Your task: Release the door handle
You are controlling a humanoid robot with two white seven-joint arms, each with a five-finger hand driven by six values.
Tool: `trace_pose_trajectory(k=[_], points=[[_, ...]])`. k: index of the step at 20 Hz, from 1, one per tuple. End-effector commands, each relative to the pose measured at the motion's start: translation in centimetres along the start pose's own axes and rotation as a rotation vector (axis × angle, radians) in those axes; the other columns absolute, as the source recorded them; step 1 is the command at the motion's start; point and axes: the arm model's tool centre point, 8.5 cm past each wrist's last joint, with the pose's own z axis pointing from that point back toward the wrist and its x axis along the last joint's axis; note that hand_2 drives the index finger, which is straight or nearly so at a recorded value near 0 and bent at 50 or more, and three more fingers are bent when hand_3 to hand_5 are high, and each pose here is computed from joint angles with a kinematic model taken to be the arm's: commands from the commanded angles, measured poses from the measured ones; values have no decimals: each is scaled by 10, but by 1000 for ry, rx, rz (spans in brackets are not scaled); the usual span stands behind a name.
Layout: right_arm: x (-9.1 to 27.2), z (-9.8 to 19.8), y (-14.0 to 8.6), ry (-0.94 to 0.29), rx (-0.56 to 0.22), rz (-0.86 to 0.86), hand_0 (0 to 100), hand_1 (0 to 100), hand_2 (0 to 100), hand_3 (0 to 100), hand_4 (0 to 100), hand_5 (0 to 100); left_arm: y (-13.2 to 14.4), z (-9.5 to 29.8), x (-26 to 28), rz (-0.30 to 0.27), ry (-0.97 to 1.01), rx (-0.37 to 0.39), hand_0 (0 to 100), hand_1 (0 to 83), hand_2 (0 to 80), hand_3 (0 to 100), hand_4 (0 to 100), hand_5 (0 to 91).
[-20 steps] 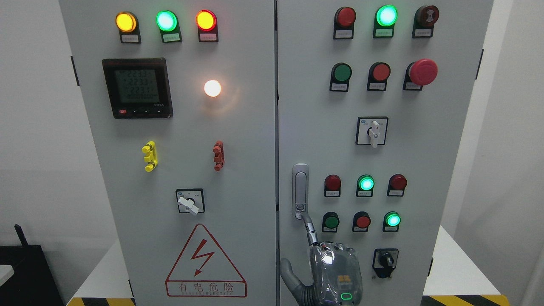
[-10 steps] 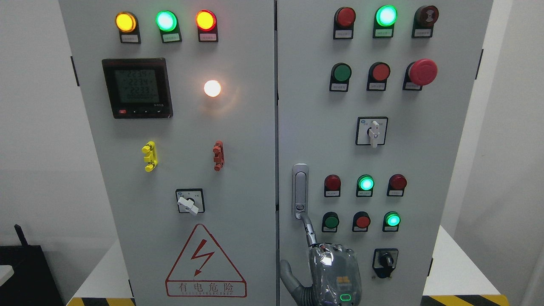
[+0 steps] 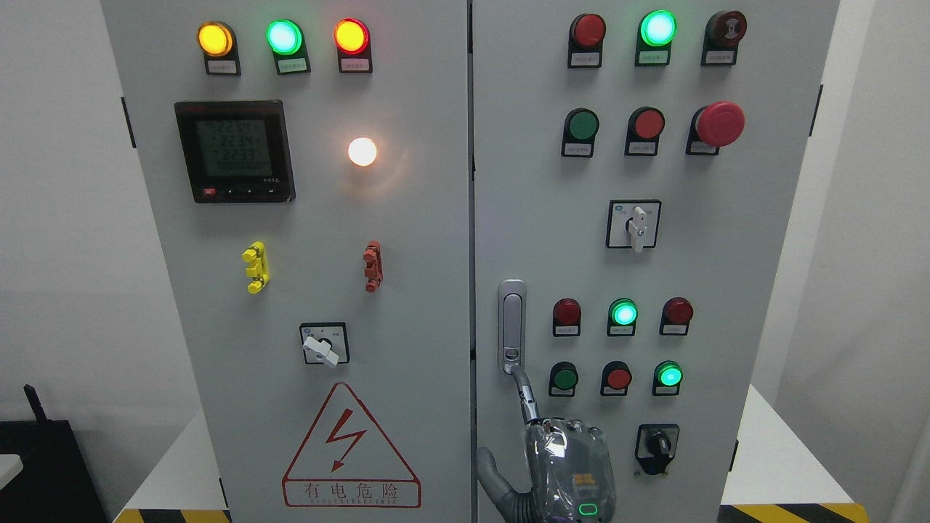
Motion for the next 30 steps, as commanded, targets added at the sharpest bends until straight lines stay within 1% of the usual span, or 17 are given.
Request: trace_pose_trajectory(k=[1, 14, 17, 30], points=[[2, -1, 1, -5, 2, 1, 352, 384, 0, 1000, 964, 1000, 0, 1, -7, -13, 20, 0, 120, 389, 0, 0, 0, 0], [1, 0, 3, -3, 12, 4, 352, 383, 0, 1000, 963, 1000, 0, 1, -7, -13, 20, 0, 120, 389, 0, 0, 0, 0], [1, 0, 3, -3, 12, 4, 351, 381, 0, 1000, 1000, 1000, 0, 1, -7, -13, 20, 0, 120, 389, 0, 0, 0, 0], [0, 1, 6, 0, 19, 6, 349, 380, 0, 1000, 1000, 1000, 0, 1, -7, -13, 20, 0, 120, 389, 0, 0, 0, 0]])
